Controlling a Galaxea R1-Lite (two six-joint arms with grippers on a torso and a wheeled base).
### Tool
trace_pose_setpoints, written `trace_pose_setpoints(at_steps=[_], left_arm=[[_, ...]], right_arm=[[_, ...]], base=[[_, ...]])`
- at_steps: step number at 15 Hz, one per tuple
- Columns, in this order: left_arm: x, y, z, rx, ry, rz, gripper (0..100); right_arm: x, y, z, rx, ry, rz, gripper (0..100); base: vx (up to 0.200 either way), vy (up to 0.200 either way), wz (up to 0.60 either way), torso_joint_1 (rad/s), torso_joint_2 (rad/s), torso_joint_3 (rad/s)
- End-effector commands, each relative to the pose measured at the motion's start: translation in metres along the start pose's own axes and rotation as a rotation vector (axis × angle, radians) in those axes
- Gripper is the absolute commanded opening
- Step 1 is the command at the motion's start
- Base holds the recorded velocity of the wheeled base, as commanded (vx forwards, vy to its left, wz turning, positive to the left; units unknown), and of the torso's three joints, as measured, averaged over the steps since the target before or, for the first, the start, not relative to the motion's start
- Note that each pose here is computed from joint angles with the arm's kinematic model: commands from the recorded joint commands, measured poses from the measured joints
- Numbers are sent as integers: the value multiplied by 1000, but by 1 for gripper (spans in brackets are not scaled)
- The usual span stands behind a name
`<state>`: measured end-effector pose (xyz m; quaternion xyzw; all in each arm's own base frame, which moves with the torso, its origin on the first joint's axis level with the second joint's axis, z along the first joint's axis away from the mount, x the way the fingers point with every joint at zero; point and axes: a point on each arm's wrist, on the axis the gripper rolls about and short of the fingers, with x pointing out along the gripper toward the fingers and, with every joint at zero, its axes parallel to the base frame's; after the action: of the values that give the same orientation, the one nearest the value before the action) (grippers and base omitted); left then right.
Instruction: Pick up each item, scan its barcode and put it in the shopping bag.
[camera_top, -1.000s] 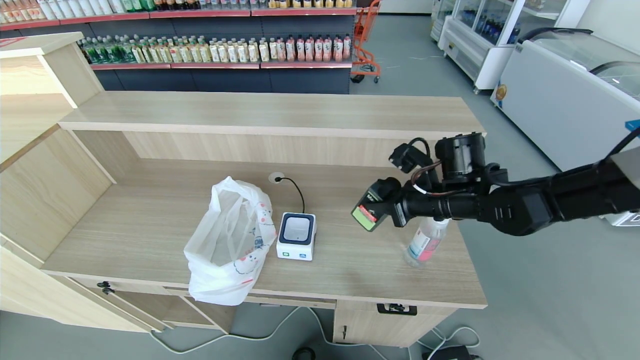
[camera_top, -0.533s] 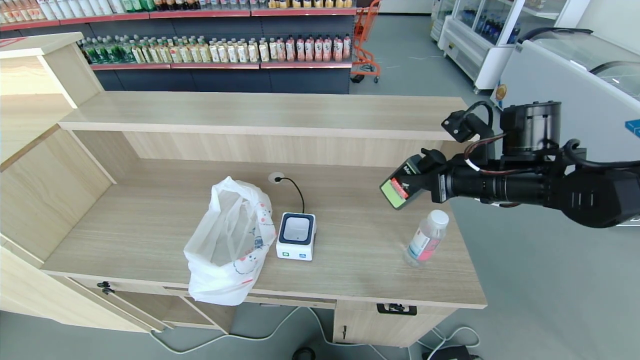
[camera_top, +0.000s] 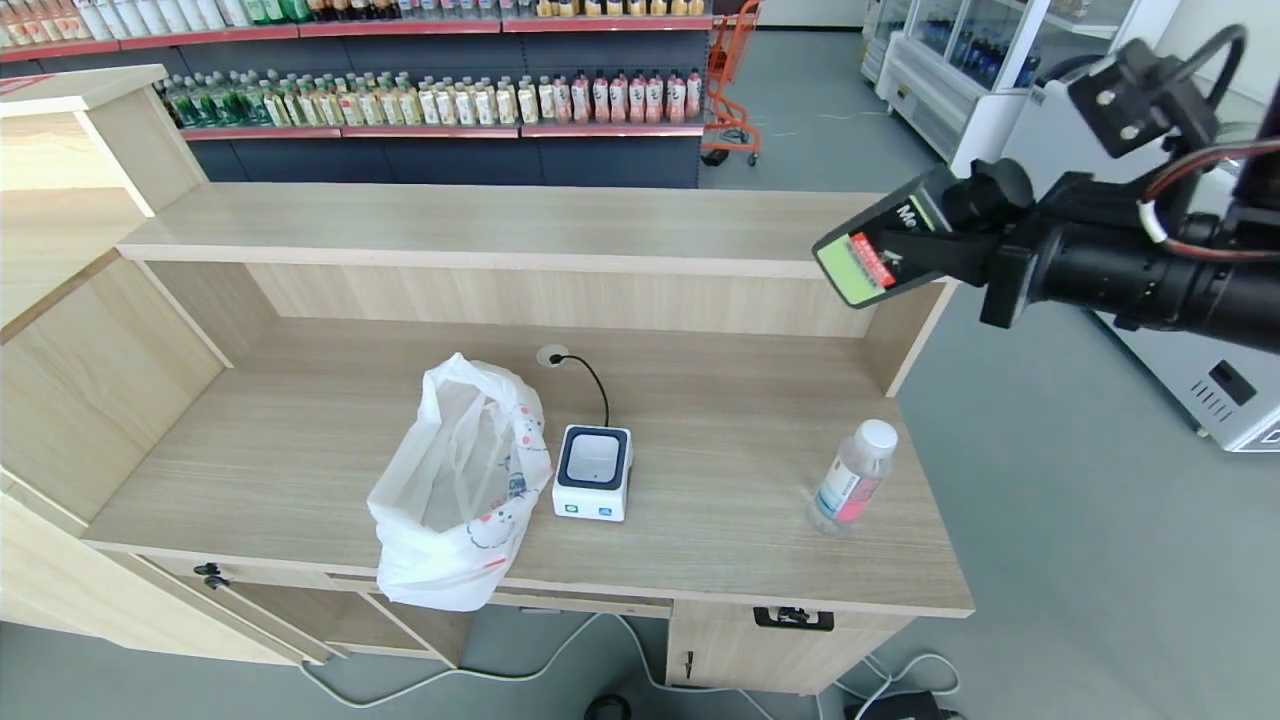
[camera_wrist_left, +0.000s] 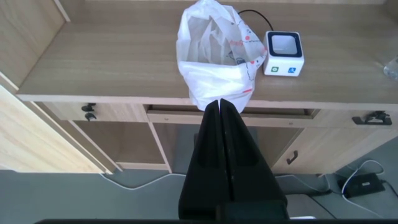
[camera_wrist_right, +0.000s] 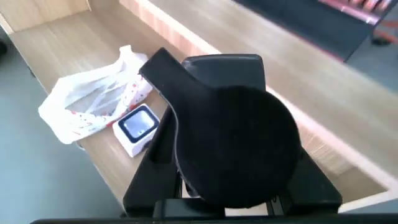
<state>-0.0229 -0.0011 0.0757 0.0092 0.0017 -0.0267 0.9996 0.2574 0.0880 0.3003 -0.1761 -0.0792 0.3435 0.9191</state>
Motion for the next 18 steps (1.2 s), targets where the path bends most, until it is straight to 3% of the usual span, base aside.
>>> trace_pose_setpoints(at_steps=[1,3,6,7,9,11,12,15,17,18], left_arm=[[0,0,0,0,-1,0,0],[0,0,0,0,1,-2,0],[0,0,0,0,-1,0,0],[0,0,0,0,-1,0,0],[0,0,0,0,-1,0,0],[0,0,0,0,-1,0,0],[0,0,0,0,-1,0,0],[0,0,0,0,-1,0,0],[0,0,0,0,1,0,0],[0,0,0,0,-1,0,0]], right_arm=[[-55,20,19,-357,-64,-14,0],[-77,38,3,-711,-48,13,0],[-98,65,-24,-983,-128,181,0],[-105,74,-37,-1163,-174,231,0],[-112,79,-40,-1361,-205,223,0],[-117,86,-33,-1721,-367,199,0],[-120,91,-28,-1819,-452,183,0],[-133,96,-16,-2017,-582,91,0],[-154,98,1,-2182,-740,-85,0],[-163,99,5,-2218,-768,-133,0]], base=[[0,0,0,0,0,0],[0,0,0,0,0,0],[0,0,0,0,0,0],[0,0,0,0,0,0],[0,0,0,0,0,0],[0,0,0,0,0,0],[0,0,0,0,0,0],[0,0,0,0,0,0],[0,0,0,0,0,0],[0,0,0,0,0,0]])
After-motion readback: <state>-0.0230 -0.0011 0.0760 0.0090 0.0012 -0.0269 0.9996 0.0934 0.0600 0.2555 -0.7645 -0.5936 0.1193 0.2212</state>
